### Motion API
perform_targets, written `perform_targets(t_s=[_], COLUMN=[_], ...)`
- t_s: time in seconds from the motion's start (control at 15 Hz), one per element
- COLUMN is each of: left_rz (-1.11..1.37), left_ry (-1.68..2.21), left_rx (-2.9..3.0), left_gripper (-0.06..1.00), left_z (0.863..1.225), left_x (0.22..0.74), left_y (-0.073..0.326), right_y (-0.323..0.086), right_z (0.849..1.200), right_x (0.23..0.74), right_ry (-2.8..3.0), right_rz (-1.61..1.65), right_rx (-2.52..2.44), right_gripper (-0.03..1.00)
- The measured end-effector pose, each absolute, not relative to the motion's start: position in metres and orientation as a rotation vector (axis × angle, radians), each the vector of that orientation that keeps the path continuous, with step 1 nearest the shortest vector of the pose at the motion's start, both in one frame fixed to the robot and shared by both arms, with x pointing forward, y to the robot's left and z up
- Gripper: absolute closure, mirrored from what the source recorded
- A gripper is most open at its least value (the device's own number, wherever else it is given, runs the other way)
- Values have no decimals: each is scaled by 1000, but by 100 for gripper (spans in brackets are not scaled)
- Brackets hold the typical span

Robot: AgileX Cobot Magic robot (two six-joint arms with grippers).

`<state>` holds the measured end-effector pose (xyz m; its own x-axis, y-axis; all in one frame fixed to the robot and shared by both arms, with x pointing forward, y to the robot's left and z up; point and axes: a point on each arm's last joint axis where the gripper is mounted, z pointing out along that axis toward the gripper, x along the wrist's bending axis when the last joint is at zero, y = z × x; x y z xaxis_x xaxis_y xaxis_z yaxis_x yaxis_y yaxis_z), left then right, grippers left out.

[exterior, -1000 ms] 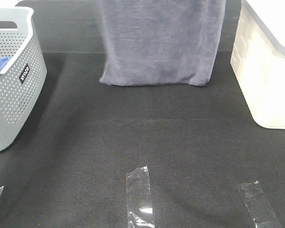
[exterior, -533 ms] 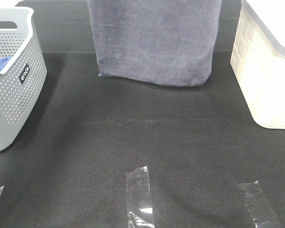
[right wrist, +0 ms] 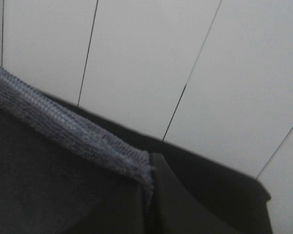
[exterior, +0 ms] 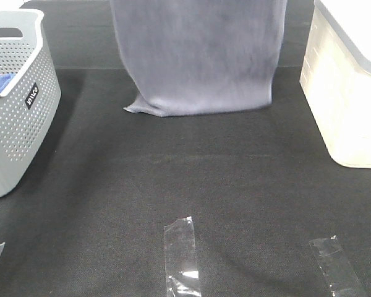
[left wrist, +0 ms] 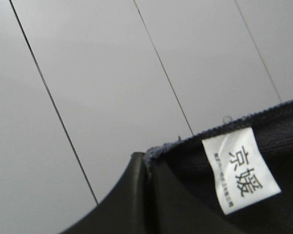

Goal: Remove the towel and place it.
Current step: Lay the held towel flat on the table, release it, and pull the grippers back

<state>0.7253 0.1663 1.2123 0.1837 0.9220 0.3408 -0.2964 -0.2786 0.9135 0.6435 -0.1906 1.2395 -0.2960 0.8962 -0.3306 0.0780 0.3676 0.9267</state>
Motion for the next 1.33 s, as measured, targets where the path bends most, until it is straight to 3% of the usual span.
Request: perform_targets(t_s=[0.6, 1.0, 1.33], left_rz=[570, 431, 273], left_ry=[1429, 1560, 1630], left_rx=[1973, 2059, 2182], left_gripper=[94, 94, 94], left_z=[1155, 1141, 1112], left_x=[677, 665, 624], left_y=[163, 166, 164], right_y=[-193, -187, -192], right_z=[1183, 1174, 1125], right_x=[610, 599, 575], right_ry=[2234, 2376, 2504], right_rz=[730, 719, 579], right_rx=[1425, 1520, 1689], right_gripper=[97, 97, 97])
